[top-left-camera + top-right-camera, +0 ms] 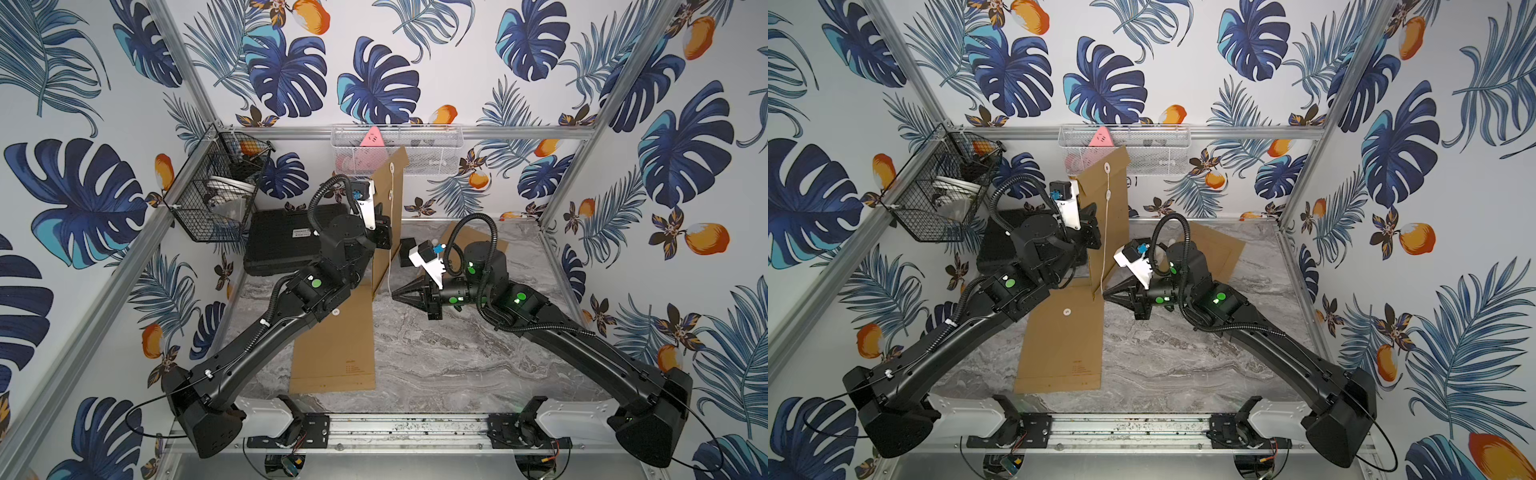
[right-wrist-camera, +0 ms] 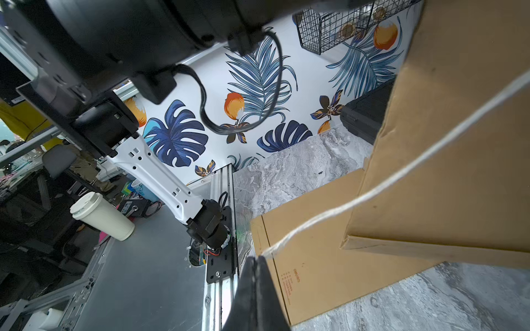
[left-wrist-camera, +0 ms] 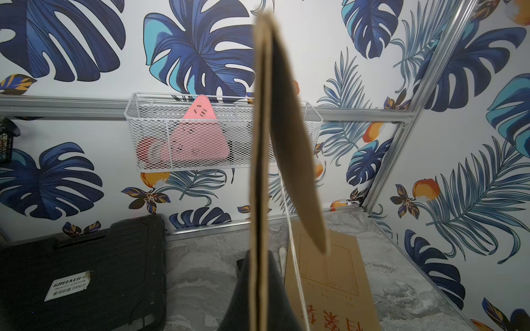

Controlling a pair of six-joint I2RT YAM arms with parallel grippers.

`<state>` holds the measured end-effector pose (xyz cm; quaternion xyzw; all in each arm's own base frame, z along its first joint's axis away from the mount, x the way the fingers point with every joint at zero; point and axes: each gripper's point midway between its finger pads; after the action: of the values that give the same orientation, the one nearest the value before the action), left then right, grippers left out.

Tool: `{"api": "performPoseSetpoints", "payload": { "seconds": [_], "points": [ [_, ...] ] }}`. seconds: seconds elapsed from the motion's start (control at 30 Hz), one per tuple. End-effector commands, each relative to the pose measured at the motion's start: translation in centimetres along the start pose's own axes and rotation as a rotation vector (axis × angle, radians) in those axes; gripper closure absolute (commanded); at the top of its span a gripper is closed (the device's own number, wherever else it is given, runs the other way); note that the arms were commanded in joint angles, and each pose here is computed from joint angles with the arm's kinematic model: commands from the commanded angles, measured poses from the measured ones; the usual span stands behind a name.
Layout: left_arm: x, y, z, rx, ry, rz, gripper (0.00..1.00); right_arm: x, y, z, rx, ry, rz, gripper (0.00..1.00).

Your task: Open the file bag

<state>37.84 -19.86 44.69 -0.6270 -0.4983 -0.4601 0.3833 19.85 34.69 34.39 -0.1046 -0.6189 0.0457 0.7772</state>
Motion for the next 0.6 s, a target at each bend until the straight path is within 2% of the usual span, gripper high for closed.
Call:
{"api": "performPoseSetpoints", "payload": {
  "seconds": [0.0, 0.17, 0.27, 0.37, 0.57],
  "points": [
    [1.6, -0.3, 0.0, 0.003, -0.019, -0.063, 1.00, 0.4, 0.1, 0.8, 0.040, -0.034, -0.009, 1.00],
    [1.4, -0.3, 0.1, 0.009, -0.013, -0.058, 1.00, 0.4, -0.2, 0.4, -0.002, -0.039, -0.008, 1.00],
    [1.2, -0.5, 0.4, 0.020, 0.005, -0.044, 1.00, 0.7, -0.8, -0.4, -0.076, -0.043, -0.015, 1.00],
    [0.6, -0.9, 0.7, 0.026, 0.040, -0.008, 1.00, 1.3, -2.7, -3.0, -0.292, -0.034, -0.022, 1.00],
    [-1.8, -2.5, 1.6, 0.020, 0.127, 0.115, 1.00, 3.3, -9.7, -6.6, -0.729, -0.048, -0.065, 1.00]
  ]
}}
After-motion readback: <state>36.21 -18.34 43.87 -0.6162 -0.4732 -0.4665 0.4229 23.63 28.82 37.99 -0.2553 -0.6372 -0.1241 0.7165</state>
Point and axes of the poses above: each gripper's point midway between its finger pads, its own y axis out along the fingers, its own z axis along the line the jaws close on, x = y × z, and after that the axes turned 8 degrees about -y, right-handed
